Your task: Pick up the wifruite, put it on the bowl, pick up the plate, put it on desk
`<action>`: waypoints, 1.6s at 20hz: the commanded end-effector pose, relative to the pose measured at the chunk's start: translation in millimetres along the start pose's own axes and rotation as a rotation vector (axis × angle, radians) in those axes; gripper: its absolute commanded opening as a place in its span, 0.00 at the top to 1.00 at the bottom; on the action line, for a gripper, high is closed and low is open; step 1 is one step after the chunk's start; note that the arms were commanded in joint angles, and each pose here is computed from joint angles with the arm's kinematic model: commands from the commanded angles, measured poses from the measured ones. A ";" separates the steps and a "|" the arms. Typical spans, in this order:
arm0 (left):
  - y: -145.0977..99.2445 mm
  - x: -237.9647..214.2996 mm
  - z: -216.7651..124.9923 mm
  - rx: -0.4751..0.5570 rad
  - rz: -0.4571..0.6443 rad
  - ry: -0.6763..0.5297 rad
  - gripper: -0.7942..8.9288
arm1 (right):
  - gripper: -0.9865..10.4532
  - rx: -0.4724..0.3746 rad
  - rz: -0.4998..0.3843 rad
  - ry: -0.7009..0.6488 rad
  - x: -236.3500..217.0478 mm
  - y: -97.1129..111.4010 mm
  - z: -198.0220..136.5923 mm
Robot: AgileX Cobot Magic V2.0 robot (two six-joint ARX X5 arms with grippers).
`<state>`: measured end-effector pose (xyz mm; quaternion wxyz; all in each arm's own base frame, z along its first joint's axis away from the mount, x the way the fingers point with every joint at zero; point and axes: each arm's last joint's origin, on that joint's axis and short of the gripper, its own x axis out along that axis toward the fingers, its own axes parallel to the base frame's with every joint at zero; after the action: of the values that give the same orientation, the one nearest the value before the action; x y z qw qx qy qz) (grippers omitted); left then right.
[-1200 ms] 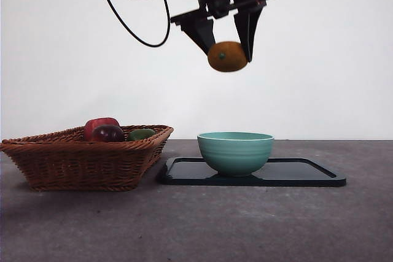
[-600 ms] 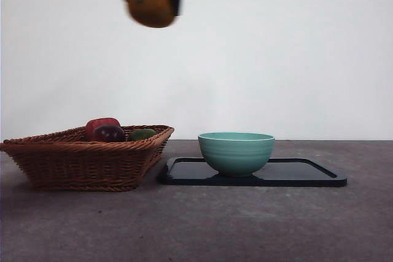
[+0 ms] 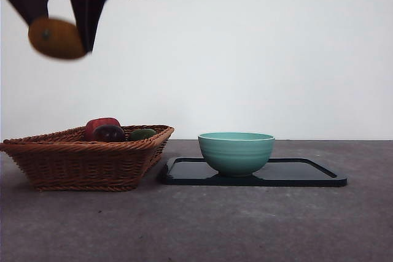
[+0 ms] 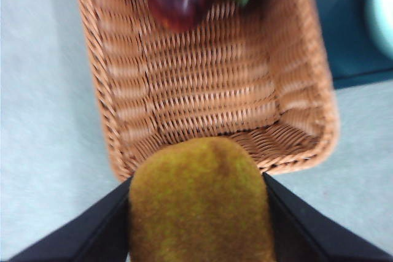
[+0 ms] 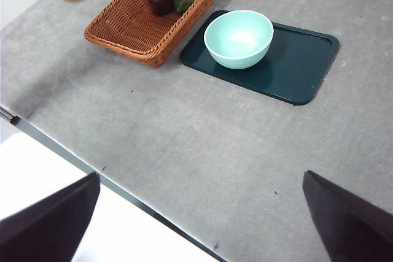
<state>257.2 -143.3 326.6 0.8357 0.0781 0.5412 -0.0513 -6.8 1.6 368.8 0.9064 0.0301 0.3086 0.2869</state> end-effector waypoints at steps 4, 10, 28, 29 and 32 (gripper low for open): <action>-2.7 45.5 2.1 -0.138 -0.022 -0.098 0.70 | 0.39 0.018 0.015 0.067 -2.3 0.0 -5.6; -0.3 72.3 10.4 -0.176 -0.009 -0.095 0.70 | 0.39 0.018 0.014 0.067 -2.3 0.0 -5.6; -17.6 164.1 11.7 -0.085 0.027 0.075 0.70 | 0.39 0.018 0.014 0.067 -2.3 0.0 -5.6; -17.7 164.1 12.3 -0.087 0.025 0.069 0.70 | 0.39 0.017 0.013 0.067 -2.3 0.0 -5.6; -18.1 163.7 13.1 -0.088 0.017 0.067 0.67 | 0.39 0.017 0.013 0.067 -2.3 0.0 -5.6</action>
<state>327.9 -160.0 190.3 0.8252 0.0421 0.5631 -0.0142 -7.1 2.1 368.9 0.9029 0.0327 0.3099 0.2961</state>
